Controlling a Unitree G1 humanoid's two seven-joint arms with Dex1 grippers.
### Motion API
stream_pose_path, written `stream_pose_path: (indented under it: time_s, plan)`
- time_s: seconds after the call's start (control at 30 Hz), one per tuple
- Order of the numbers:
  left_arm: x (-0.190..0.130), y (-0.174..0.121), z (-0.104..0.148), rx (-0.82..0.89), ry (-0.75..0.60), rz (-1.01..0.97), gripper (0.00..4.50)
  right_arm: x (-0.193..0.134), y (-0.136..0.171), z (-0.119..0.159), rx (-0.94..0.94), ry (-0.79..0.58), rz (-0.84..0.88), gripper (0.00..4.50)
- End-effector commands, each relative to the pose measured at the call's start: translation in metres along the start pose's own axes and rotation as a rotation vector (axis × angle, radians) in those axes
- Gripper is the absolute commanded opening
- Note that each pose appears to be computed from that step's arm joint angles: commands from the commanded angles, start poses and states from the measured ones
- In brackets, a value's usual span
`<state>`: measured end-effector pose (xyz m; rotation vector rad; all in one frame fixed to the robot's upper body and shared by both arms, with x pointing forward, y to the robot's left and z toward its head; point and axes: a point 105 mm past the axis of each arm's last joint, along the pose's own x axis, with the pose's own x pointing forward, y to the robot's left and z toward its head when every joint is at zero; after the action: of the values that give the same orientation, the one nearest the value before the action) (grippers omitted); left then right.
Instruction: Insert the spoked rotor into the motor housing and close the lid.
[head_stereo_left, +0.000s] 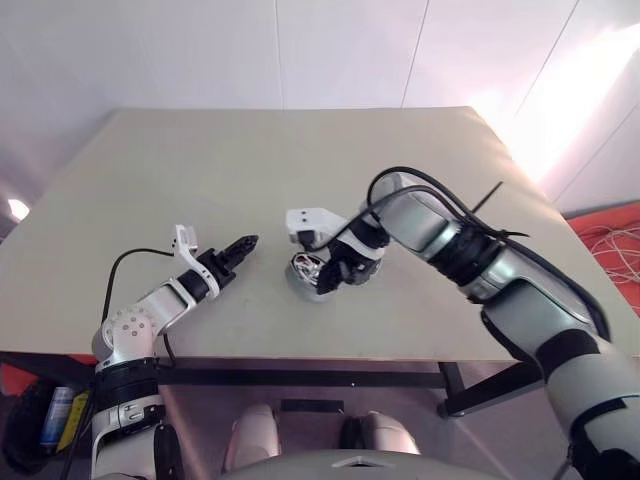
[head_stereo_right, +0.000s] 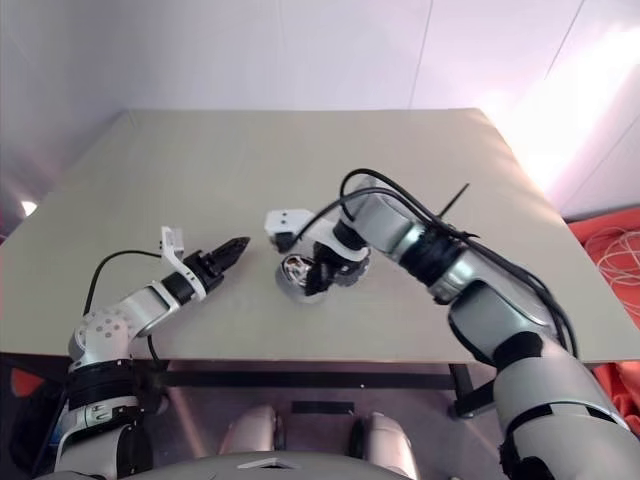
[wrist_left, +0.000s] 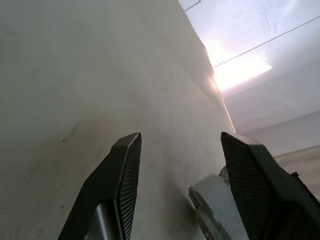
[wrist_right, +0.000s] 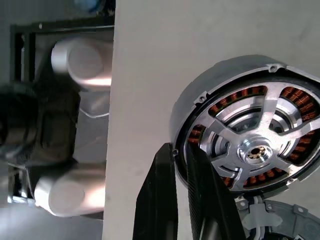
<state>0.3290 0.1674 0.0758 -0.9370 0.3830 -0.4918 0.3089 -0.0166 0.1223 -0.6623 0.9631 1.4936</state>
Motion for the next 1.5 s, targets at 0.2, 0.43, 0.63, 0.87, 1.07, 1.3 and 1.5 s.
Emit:
stream_pose_path:
  time_s: [0.2, 0.43, 0.63, 0.87, 1.07, 1.3, 1.5]
  plan:
    - [-0.007, -0.011, 0.019, 0.045, -0.056, -0.027, 2.69, -0.003, -0.017, 0.016, 0.213, -0.064, -0.123, 0.02]
    - [-0.006, -0.011, 0.019, 0.050, -0.054, -0.025, 2.69, 0.008, -0.024, 0.017, 0.358, -0.061, -0.165, 0.02]
    - [-0.006, -0.011, 0.019, 0.050, -0.056, -0.025, 2.69, 0.011, -0.022, 0.027, 0.318, -0.091, -0.154, 0.70]
    - [-0.007, -0.010, 0.022, 0.053, -0.061, -0.023, 2.69, 0.010, -0.017, 0.039, 0.282, -0.125, -0.146, 3.04]
    - [-0.006, -0.010, 0.022, 0.050, -0.054, -0.024, 2.69, -0.009, 0.002, 0.066, 0.218, -0.211, -0.077, 3.66]
    - [0.002, -0.013, 0.019, 0.047, -0.030, -0.041, 2.69, -0.069, 0.007, 0.114, 0.207, -0.468, -0.100, 3.66]
    - [0.007, -0.014, 0.019, 0.069, -0.004, -0.048, 2.69, -0.141, -0.013, 0.078, -0.129, -0.683, -0.389, 3.66]
